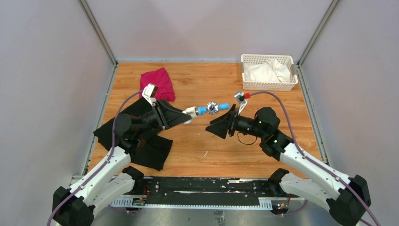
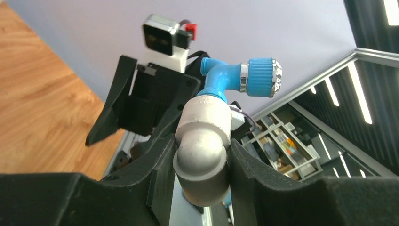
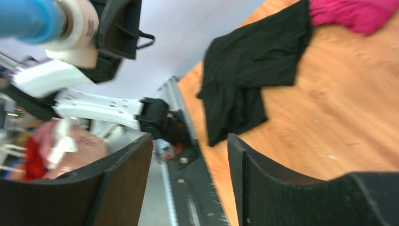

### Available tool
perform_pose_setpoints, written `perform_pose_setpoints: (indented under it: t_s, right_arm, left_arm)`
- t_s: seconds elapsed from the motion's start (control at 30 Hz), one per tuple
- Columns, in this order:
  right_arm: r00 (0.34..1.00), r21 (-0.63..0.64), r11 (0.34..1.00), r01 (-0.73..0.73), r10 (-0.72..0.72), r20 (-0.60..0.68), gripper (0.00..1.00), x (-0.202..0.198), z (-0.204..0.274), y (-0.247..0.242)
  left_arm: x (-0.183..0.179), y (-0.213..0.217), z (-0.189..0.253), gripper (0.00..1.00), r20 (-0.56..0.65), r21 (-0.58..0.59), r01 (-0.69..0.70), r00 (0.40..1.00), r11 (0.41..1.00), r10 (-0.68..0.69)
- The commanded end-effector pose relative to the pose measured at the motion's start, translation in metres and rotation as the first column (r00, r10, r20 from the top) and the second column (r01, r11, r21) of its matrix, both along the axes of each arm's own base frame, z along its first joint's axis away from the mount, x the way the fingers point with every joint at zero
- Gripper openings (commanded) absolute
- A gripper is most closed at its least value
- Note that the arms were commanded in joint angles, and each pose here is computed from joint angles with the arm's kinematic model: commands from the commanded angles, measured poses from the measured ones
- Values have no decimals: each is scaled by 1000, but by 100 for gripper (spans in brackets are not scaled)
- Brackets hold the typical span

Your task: Install the water faucets

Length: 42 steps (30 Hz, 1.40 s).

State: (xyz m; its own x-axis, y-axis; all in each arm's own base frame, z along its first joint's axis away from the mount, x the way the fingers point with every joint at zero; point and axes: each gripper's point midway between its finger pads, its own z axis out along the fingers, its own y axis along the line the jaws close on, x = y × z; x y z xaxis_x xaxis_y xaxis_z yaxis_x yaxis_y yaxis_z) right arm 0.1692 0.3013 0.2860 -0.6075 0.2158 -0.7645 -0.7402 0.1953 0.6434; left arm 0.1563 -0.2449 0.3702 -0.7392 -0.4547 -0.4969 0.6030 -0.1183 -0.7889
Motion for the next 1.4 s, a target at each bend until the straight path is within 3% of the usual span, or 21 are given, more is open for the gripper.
perform_pose_setpoints:
  t_s: [0.0, 0.13, 0.23, 0.33, 0.47, 0.7, 0.8, 0.97, 1.37]
  right_arm:
    - [964, -263, 949, 173, -108, 244, 67, 10, -36, -43]
    - [872, -300, 930, 214, -43, 488, 68, -10, -15, -72]
    - [768, -242, 948, 207, -4, 641, 70, -28, 13, -82]
    - [699, -201, 953, 226, -15, 715, 81, -37, 37, -91]
    - [667, -195, 951, 241, -16, 745, 88, -34, 54, -92]
    - [649, -178, 963, 202, 4, 761, 92, -21, 82, -72]
    - [673, -161, 975, 154, 16, 739, 92, -19, 90, -59]
    - [744, -76, 992, 102, -25, 667, 84, -16, 100, -45]
    - [822, -19, 1000, 6, 6, 569, 62, -19, 100, -28]
  left_arm:
    - [-7, -7, 5, 0, -69, 74, 111, 992, 991, -106]
    - [-15, -9, -6, 0, -154, 120, 223, 967, 967, -204]
    - [-14, -9, -20, 0, -216, 148, 259, 950, 954, -224]
    - [-14, -9, -29, 0, -238, 156, 268, 944, 951, -227]
    - [-16, -9, -34, 0, -247, 165, 285, 939, 944, -241]
    - [-21, -9, -36, 0, -234, 178, 314, 934, 933, -269]
    - [-21, -9, -37, 0, -226, 181, 310, 937, 933, -268]
    - [-17, -9, -35, 0, -208, 183, 288, 946, 940, -249]
    - [-9, -14, -45, 0, -230, 198, 296, 941, 934, -250]
